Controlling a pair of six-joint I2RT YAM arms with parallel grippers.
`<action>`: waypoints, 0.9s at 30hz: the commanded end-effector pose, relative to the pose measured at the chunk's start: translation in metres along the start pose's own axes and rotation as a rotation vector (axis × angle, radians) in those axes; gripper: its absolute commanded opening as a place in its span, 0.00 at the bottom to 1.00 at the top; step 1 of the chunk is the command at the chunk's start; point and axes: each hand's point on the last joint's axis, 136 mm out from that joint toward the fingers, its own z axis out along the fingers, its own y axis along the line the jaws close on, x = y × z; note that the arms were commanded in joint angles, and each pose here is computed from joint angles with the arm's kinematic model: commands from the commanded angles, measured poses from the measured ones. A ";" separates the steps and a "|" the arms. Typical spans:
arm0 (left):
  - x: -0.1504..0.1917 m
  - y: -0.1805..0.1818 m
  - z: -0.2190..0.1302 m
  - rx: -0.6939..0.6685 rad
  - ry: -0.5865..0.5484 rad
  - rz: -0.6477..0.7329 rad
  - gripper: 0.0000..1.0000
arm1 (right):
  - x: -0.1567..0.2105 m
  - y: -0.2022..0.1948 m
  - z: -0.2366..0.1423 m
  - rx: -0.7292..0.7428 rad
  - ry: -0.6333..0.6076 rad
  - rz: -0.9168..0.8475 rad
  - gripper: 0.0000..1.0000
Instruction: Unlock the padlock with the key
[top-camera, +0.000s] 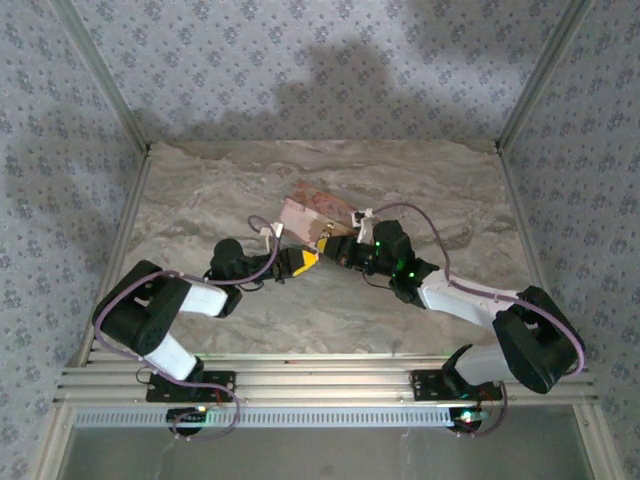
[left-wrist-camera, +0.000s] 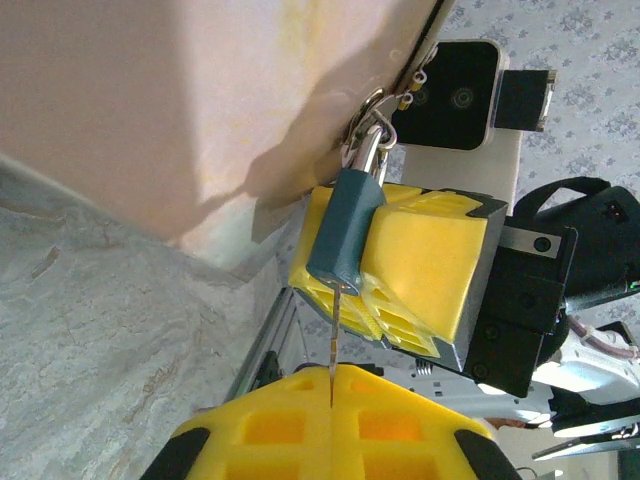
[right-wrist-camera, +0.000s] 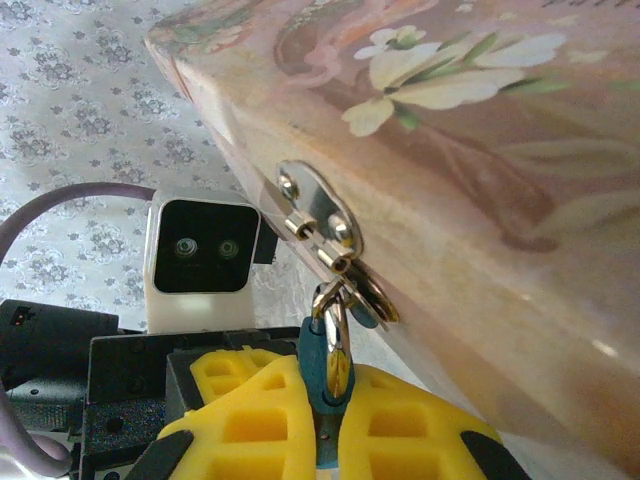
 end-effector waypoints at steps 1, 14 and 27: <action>-0.029 -0.050 0.007 0.118 -0.073 0.162 0.00 | 0.045 0.080 -0.010 -0.308 0.227 -0.125 0.00; -0.040 -0.039 -0.002 0.069 -0.091 0.179 0.00 | 0.056 0.090 -0.018 -0.321 0.297 -0.179 0.00; -0.046 -0.051 0.003 0.095 -0.115 0.194 0.00 | 0.062 0.077 -0.003 -0.269 0.311 -0.177 0.00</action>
